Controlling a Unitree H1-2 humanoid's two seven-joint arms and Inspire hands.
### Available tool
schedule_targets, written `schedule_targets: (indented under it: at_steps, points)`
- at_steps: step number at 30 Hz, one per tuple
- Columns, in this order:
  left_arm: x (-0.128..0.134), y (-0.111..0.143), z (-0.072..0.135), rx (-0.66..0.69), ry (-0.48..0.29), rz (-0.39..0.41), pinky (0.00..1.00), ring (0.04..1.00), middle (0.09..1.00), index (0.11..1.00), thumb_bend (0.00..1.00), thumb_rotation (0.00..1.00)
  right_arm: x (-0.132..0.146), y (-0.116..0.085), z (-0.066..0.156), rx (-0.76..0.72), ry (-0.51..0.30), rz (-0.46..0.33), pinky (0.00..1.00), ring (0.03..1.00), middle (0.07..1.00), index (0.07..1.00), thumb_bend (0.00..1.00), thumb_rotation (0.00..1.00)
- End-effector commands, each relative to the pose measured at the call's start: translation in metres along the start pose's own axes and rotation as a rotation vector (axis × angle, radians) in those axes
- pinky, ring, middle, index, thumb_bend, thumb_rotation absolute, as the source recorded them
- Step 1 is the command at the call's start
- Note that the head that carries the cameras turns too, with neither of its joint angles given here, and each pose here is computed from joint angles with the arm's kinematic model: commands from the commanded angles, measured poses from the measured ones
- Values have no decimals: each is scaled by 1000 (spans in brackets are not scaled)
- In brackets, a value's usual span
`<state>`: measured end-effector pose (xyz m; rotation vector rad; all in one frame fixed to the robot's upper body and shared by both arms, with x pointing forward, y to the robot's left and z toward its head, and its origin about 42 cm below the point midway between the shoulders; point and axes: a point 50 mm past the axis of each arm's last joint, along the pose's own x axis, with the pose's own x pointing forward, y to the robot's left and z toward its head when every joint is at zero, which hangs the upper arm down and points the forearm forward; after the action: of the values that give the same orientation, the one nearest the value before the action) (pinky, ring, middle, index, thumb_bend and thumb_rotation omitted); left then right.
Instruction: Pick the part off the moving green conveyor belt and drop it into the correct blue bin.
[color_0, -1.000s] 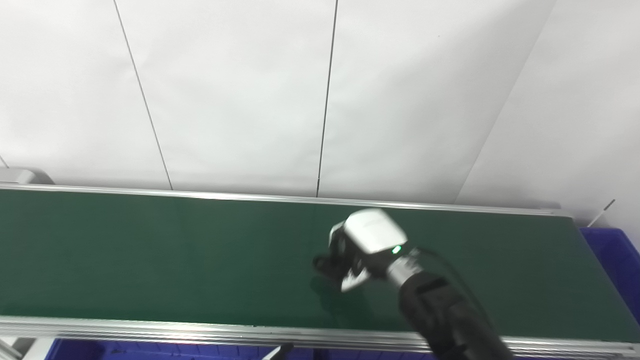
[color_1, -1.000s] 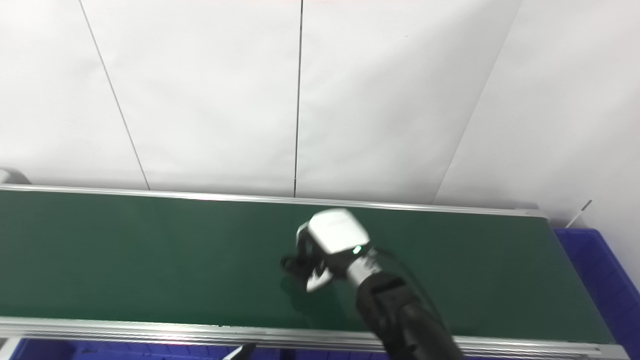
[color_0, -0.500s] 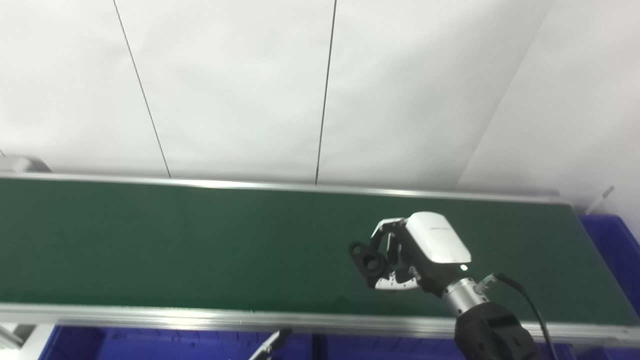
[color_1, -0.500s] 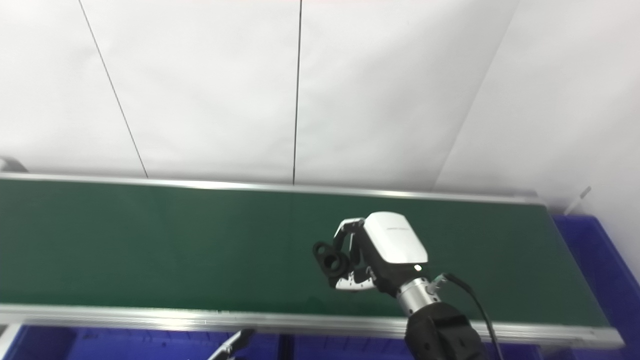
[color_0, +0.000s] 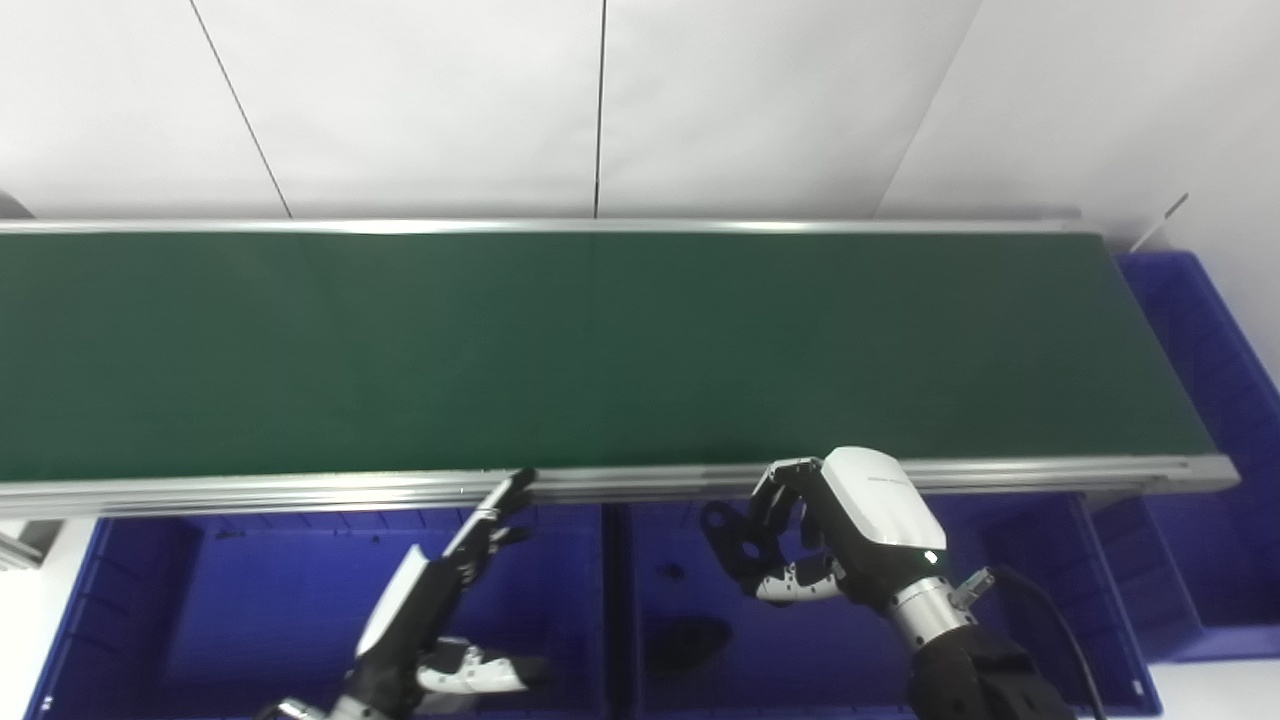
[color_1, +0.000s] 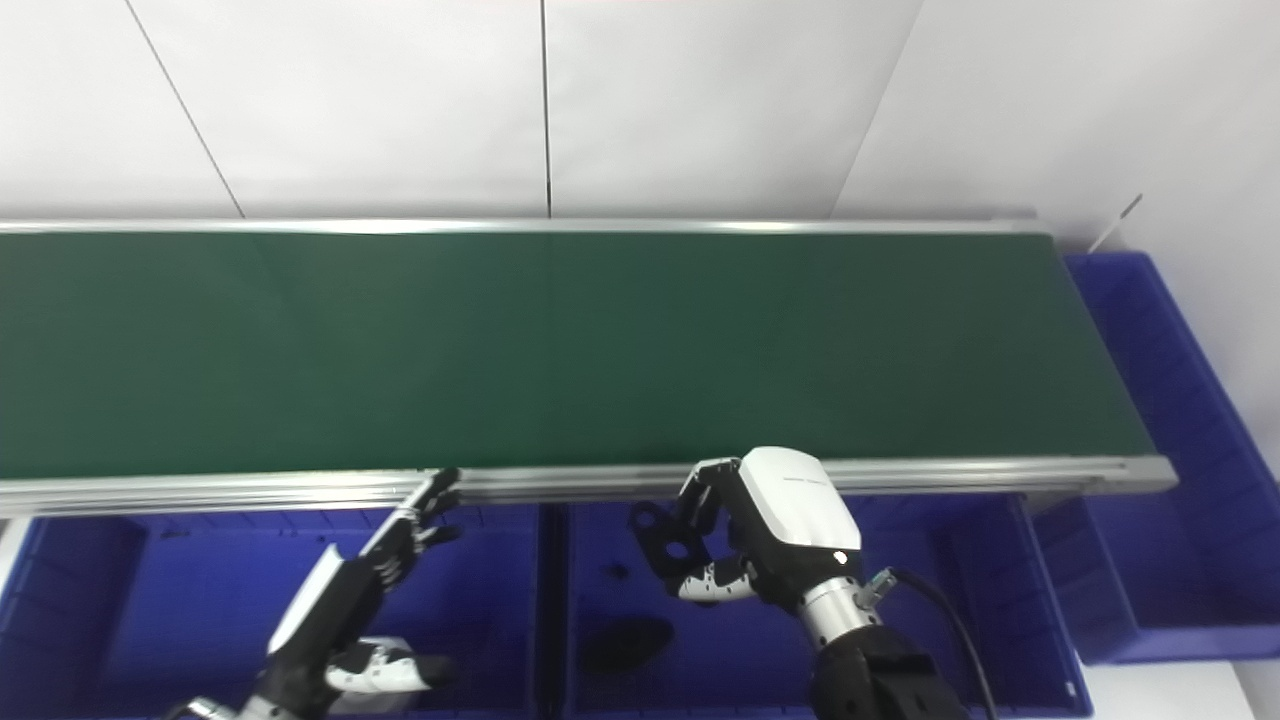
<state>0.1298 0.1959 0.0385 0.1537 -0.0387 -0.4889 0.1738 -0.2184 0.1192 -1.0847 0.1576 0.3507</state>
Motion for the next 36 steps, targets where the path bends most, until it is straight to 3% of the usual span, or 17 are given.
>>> schedule_targets:
  at_steps: [1,5,10,13,15,16,17,18,20,22,25,28,31,36]
  points:
    - [7,3,17,1,-90,-6,871,965,995,962,916,532,-2,2,3,-6,-11,-22,395,429,409,503,525,0]
    - [5,5,21,12,-101,-2,869,962,988,958,930,532,1,16,-1,-31,-13,-5,506,502,445,501,529,0]
    - [5,8,23,18,-107,10,872,963,984,959,925,528,9,31,-7,-106,-25,46,534,504,423,514,526,2]
    - [7,9,23,67,-102,26,881,957,982,964,915,541,16,39,-9,-205,8,138,673,644,491,487,524,5]
    - [8,10,22,116,-98,26,901,961,987,975,897,577,21,46,-11,-242,28,166,771,732,665,496,513,126]
    - [9,10,22,135,-97,26,909,964,988,978,886,588,24,49,-11,-249,34,170,801,752,698,545,539,150]
    - [10,10,22,148,-97,27,916,966,988,980,878,599,26,50,-12,-252,37,170,837,775,733,676,610,195]
    - [12,9,22,158,-95,27,917,966,988,980,877,600,29,52,-11,-259,39,177,841,778,736,689,617,200]
    - [16,8,21,171,-91,29,947,975,986,976,859,583,33,55,-11,-286,42,201,946,846,824,797,624,330]
    - [20,7,20,183,-82,31,963,983,990,978,854,583,33,57,-11,-298,38,211,989,928,902,862,684,485]
    - [24,6,20,189,-66,29,980,996,999,984,867,605,25,52,-12,-233,11,153,1000,994,973,899,760,547]
    - [28,4,20,188,-61,21,981,999,1000,986,869,602,13,45,-12,-156,-30,62,1000,999,985,907,766,573]
    - [36,4,15,174,-56,16,958,988,1000,990,882,587,-4,35,-7,65,-104,-47,994,999,988,917,761,534]
    - [44,1,14,146,-57,10,910,962,993,988,901,592,-27,29,-2,345,-175,-78,872,960,986,984,772,556]
